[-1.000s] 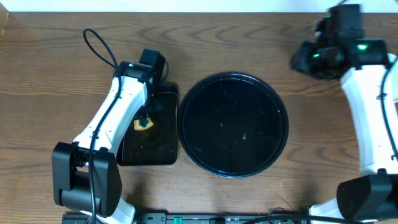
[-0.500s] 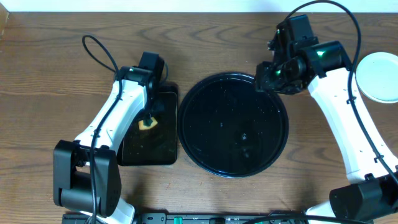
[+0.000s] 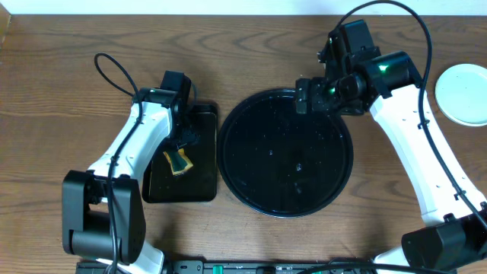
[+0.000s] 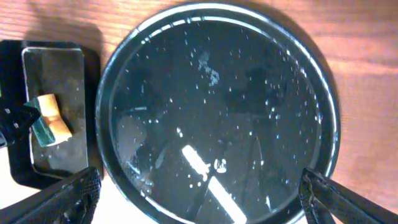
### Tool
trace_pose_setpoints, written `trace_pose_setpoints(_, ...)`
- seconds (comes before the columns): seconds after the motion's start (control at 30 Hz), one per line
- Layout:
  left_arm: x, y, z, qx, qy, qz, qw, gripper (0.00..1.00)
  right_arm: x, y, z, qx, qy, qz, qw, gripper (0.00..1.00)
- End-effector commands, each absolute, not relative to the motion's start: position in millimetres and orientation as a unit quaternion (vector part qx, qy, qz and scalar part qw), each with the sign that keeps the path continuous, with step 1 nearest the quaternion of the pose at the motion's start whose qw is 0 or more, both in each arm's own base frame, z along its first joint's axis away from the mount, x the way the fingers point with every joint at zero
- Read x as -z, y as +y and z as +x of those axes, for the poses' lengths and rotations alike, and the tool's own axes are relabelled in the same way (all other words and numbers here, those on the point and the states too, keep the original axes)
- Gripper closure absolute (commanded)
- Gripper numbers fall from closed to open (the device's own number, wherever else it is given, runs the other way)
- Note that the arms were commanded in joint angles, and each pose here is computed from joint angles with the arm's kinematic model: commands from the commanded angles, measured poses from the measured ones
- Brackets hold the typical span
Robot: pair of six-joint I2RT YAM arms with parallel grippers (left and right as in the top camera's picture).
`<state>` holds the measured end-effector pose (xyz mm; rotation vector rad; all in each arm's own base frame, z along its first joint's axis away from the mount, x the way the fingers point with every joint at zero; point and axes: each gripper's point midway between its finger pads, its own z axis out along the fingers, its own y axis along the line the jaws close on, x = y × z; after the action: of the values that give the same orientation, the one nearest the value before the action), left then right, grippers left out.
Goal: Clean dirty plates on tray and stack at the side
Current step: 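Lower the sponge onto the small black tray with the left gripper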
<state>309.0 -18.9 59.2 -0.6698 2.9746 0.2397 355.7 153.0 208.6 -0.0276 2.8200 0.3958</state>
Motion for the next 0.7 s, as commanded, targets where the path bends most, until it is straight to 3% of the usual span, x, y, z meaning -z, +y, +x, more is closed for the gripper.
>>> trace_pose_setpoints(0.0, -93, -21, 325, -0.058, 0.974, -0.195, 0.096, 0.21, -207, 159, 364, -0.132, 0.977, -0.05, 0.16, 0.01)
trace_pose_setpoints(0.33, -205, -21, 325, -0.003, 0.948, -0.158, 0.275, 0.17, -211, 144, 385, -0.084, 0.974, -0.041, 0.208, 0.01)
trace_pose_setpoints(0.67, -304, -12, 263, 0.047, 0.89, -0.157, 0.425, 0.17, -213, 138, 390, -0.067, 0.973, -0.036, 0.22, 0.01)
